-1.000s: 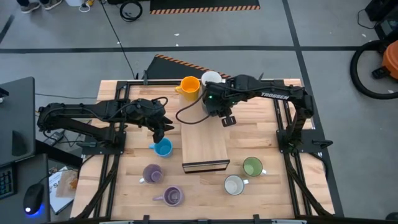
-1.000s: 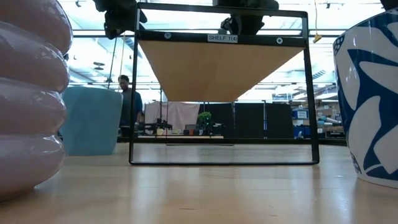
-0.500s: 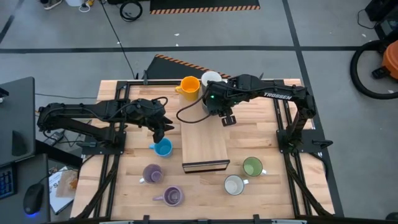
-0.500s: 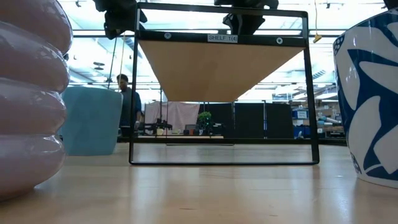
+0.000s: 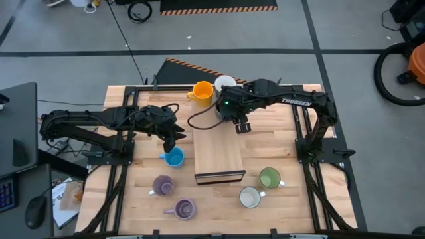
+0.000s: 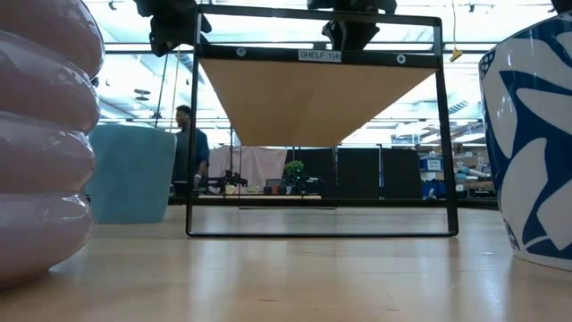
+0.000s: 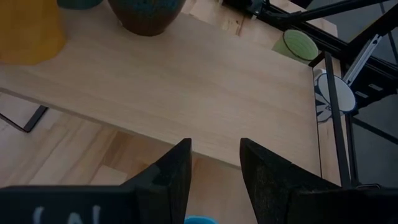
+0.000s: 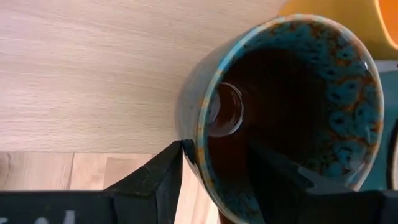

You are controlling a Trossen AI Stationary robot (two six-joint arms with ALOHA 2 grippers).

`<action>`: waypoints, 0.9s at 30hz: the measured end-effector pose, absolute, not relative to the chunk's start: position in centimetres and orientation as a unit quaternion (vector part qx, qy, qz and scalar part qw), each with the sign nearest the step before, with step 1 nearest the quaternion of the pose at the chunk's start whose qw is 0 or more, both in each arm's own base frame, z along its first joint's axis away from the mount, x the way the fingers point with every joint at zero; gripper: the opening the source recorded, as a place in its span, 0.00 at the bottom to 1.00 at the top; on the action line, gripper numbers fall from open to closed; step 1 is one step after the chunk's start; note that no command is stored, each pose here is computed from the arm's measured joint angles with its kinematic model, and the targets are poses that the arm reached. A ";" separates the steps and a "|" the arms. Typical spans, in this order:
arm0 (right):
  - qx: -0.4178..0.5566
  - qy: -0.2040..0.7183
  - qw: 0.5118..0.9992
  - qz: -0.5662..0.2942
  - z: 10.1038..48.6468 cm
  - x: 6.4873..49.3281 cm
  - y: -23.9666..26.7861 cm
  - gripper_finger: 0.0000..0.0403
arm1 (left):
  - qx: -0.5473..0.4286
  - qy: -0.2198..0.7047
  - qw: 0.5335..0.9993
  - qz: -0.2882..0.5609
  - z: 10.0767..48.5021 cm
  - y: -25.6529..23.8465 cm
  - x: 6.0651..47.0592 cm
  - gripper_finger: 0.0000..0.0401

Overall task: Place coffee mugs
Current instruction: Put the dark blue patterned mug on the shelf, then put the light blue mug on the shelf

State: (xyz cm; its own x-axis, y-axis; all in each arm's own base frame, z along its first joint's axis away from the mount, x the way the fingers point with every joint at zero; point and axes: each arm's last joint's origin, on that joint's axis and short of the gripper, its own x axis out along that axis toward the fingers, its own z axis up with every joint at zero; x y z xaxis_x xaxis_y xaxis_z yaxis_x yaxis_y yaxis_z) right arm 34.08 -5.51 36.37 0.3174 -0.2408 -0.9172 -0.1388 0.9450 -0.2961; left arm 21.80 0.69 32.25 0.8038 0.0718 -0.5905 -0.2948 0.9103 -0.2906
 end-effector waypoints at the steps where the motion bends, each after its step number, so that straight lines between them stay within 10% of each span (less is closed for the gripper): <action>1: -0.161 0.583 0.796 -0.032 36.4 34.1 -5.5 0.45 | -0.188 0.297 0.931 0.098 32.2 0.7 21.8 0.35; 27: -0.176 0.545 0.816 -0.084 42.5 31.6 -4.9 0.45 | -0.192 0.297 0.930 0.097 32.3 0.6 21.8 0.35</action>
